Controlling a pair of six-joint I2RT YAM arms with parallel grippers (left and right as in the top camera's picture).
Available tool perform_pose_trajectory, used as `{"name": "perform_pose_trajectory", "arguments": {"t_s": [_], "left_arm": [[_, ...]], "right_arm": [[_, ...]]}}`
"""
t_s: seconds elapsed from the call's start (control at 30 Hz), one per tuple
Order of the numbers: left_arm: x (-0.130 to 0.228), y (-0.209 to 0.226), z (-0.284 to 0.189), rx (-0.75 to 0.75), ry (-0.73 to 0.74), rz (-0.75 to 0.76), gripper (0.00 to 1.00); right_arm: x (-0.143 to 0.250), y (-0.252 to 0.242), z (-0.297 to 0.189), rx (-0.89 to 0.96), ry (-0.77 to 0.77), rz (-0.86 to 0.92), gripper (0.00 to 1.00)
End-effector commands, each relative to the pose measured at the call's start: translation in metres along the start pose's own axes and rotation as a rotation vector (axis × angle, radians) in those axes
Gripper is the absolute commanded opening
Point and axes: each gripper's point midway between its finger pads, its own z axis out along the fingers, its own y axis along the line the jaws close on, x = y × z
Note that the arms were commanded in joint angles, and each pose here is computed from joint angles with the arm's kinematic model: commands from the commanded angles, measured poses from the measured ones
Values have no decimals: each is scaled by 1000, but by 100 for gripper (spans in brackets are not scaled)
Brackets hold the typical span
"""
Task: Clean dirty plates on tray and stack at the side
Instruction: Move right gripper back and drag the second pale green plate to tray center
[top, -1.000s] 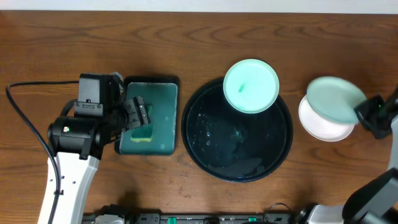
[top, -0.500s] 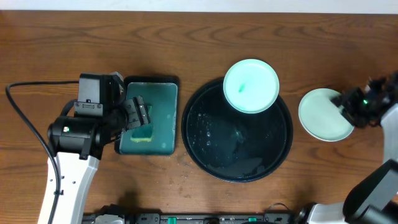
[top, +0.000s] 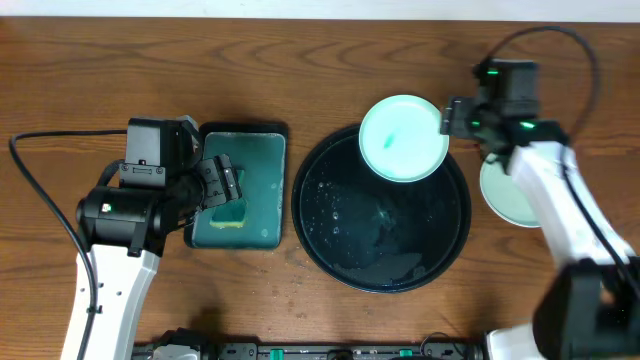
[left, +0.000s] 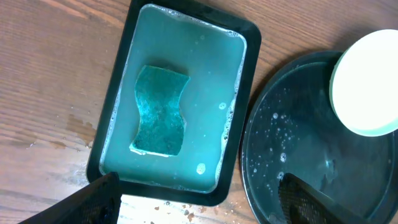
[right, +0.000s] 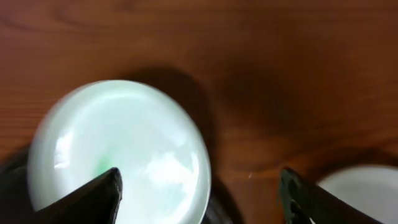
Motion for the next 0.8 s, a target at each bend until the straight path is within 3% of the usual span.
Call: {"name": "perform_pose_trajectory", "arguments": {"t_s": [0.0, 0.17, 0.33, 0.6, 0.77], "left_arm": [[-3, -1, -3, 3, -9, 3, 81], [-3, -1, -3, 3, -9, 4, 82], [-3, -1, -3, 3, -9, 3, 82], [-3, -1, -3, 3, -9, 4, 81], [-3, -1, -3, 3, -9, 3, 81]], "right_arm": [[31, -21, 45, 172, 86, -112, 77], [59, -29, 79, 188, 170, -112, 47], [64, -15, 75, 100, 197, -90, 1], [40, 20, 16, -57, 137, -43, 1], [50, 38, -11, -82, 169, -85, 1]]}}
